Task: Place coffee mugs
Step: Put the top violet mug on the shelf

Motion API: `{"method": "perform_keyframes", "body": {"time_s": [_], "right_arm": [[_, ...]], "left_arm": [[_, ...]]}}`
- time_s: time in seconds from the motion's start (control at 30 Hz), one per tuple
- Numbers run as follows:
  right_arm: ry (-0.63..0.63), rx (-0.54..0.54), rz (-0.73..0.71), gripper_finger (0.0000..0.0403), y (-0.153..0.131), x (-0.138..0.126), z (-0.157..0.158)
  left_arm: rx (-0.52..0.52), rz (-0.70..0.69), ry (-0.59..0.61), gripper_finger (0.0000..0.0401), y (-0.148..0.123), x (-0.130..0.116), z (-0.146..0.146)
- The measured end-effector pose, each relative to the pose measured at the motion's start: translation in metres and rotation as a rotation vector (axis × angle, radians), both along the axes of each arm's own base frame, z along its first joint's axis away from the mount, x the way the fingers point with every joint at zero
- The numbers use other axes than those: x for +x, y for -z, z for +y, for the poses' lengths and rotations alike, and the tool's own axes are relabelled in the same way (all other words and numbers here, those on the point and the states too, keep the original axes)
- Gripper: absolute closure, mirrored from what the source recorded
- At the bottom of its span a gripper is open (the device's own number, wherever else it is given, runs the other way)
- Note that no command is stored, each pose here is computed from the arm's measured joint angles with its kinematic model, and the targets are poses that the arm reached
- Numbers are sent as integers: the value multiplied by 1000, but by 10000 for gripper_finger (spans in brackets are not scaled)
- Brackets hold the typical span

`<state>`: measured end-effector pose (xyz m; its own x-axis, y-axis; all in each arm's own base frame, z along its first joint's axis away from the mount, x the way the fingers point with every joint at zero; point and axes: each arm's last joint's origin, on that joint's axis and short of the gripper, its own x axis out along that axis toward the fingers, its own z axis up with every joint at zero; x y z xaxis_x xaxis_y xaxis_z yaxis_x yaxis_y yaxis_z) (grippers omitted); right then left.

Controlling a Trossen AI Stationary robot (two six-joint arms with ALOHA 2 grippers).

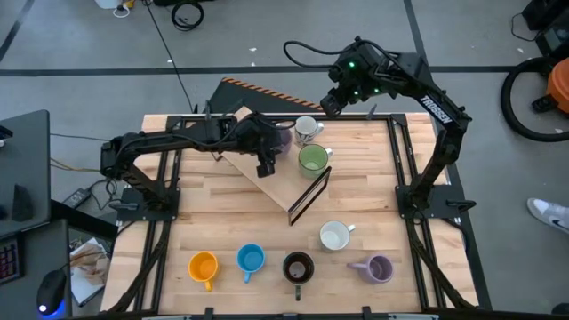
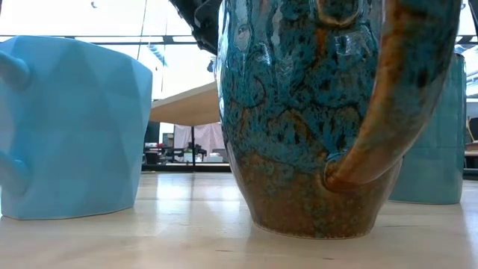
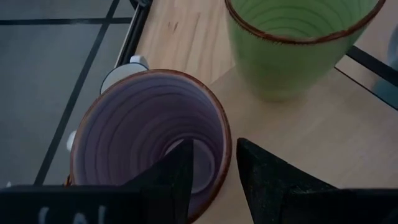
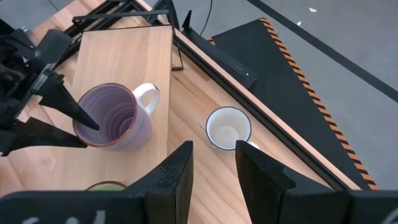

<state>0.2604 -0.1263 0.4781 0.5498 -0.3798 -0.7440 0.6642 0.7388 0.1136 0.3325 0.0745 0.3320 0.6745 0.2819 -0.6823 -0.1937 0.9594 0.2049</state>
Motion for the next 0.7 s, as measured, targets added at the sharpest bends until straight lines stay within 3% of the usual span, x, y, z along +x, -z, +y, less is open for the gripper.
{"method": "perform_keyframes", "body": {"time_s": [0.7], "right_arm": [[13, 17, -19, 276, 0, 2, 4]], "left_arm": [[-122, -41, -118, 271, -1, -2, -1]]}}
